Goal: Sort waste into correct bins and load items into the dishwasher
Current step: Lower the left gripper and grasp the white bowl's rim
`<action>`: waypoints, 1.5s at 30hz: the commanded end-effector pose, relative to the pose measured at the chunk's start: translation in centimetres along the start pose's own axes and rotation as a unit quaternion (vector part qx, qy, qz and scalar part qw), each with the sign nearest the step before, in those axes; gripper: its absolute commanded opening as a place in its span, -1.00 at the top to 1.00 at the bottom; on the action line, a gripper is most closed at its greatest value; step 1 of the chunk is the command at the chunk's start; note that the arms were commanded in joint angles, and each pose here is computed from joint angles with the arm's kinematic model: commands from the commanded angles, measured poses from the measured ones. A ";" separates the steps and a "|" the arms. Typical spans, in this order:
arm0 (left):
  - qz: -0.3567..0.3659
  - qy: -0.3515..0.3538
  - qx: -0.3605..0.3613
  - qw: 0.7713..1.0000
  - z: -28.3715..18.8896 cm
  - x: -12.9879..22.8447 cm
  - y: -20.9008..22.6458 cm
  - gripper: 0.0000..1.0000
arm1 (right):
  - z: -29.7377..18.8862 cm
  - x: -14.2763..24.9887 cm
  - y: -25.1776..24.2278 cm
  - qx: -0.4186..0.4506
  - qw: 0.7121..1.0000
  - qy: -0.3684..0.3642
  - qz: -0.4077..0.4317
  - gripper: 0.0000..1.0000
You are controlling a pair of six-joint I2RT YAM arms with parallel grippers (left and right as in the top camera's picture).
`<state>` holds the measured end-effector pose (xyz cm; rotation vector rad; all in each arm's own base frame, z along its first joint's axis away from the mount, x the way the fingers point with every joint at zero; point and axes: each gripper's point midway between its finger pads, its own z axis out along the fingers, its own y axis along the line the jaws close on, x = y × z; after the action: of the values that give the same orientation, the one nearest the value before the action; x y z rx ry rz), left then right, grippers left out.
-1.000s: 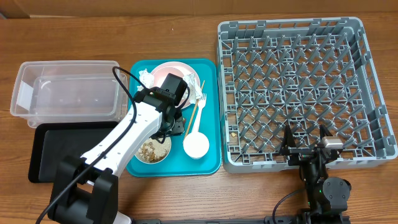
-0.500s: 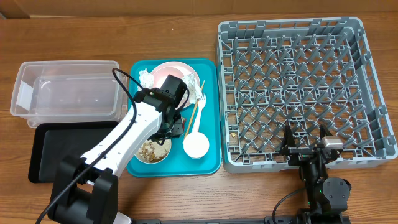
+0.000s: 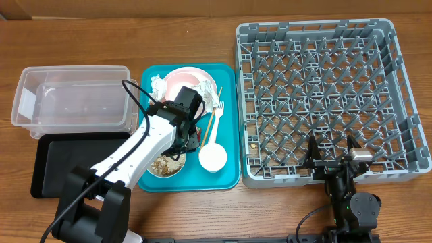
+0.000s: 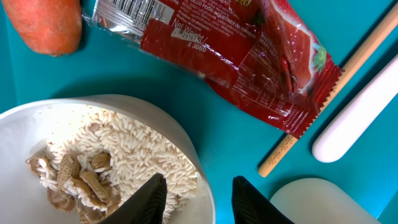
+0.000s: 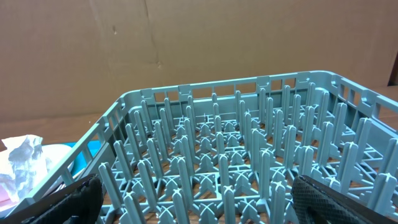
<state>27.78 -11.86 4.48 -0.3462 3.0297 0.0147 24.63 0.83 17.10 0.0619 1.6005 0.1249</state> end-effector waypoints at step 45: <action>-0.064 0.004 0.007 0.998 0.6 0.2 -0.3 0.42 | 0.0 0.1 -0.1 0.003 1.000 -0.003 -0.002 -1.00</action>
<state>28.07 -12.34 4.41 -0.5230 2.9970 -0.0345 24.63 0.83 17.10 0.0622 1.6005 0.1252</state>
